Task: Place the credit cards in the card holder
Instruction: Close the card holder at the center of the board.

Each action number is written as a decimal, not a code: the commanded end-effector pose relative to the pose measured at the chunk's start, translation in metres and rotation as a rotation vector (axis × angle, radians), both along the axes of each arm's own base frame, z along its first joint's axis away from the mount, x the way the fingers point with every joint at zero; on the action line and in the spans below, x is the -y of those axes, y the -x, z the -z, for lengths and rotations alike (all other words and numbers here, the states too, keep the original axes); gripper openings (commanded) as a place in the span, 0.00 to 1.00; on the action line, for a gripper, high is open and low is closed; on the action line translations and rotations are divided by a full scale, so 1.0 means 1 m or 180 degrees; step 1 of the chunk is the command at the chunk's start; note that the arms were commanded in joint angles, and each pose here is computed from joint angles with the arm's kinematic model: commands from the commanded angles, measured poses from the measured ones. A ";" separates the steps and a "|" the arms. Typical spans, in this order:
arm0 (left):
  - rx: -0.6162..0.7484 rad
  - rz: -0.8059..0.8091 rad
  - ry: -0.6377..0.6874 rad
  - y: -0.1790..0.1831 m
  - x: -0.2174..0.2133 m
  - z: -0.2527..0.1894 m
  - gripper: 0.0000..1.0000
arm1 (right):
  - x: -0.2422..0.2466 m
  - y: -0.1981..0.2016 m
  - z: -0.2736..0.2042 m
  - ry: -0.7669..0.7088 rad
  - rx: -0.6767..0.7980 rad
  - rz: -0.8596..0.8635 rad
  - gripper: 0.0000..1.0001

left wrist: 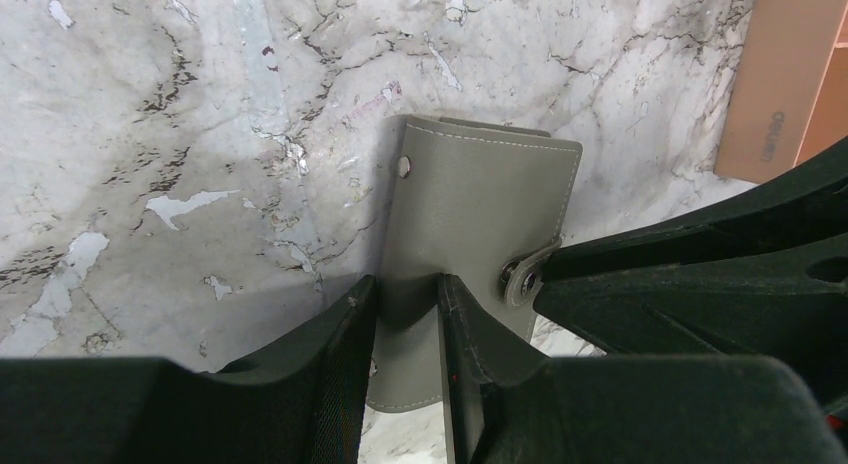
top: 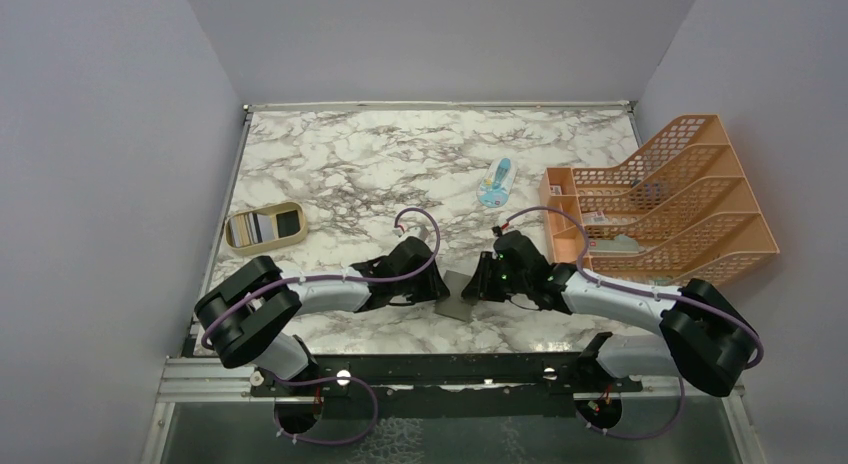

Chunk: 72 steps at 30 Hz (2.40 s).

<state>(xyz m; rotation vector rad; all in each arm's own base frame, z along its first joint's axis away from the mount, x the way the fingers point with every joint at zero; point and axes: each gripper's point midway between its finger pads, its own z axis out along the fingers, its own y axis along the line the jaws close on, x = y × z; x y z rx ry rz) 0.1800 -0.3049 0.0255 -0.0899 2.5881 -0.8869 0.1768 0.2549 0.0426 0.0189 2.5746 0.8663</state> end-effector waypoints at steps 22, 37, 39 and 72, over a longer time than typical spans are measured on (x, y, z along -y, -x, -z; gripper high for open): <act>-0.0042 -0.0015 -0.0080 0.007 -0.002 0.011 0.30 | 0.015 0.004 -0.017 0.0155 0.0112 -0.0047 0.19; -0.0036 0.0007 -0.0082 0.008 0.000 0.011 0.30 | 0.004 0.005 -0.001 0.0017 0.0048 -0.0104 0.15; -0.0029 0.0021 -0.0066 0.008 0.001 0.010 0.30 | 0.003 0.002 -0.002 0.0025 0.0071 -0.0099 0.14; 0.0015 0.0193 0.0157 0.014 0.018 0.002 0.30 | 0.043 0.010 0.046 0.0988 -0.0350 0.0034 0.11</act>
